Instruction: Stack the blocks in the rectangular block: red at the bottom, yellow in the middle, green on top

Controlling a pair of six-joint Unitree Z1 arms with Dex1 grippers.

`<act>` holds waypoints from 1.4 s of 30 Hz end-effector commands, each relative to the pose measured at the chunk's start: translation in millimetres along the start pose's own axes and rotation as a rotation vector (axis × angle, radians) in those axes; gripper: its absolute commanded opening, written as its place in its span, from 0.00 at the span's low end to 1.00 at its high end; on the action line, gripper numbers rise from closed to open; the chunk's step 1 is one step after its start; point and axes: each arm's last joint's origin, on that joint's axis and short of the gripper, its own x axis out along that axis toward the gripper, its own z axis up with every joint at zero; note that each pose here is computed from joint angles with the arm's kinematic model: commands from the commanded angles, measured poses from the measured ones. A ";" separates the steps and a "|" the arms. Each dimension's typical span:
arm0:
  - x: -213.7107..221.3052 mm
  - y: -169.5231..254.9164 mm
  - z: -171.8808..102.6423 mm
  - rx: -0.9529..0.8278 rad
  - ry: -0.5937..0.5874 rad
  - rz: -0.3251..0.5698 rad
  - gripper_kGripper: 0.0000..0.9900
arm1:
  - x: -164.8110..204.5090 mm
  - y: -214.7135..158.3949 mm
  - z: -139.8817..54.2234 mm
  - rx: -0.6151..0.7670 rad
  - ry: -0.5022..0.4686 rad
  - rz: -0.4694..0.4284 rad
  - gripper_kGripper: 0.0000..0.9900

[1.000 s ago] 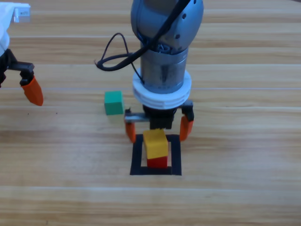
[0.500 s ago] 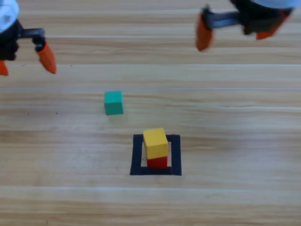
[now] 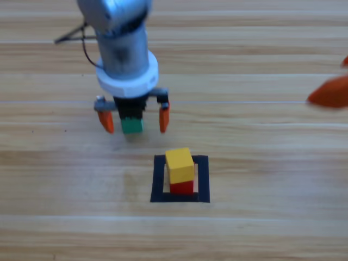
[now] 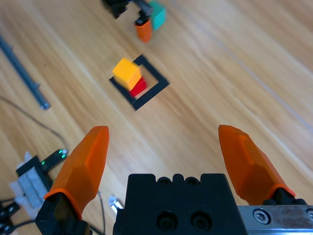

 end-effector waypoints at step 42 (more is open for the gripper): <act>76.0 13.4 68.1 -0.057 0.042 0.065 0.94 | 76.8 4.0 -8.6 -0.064 0.205 0.171 0.99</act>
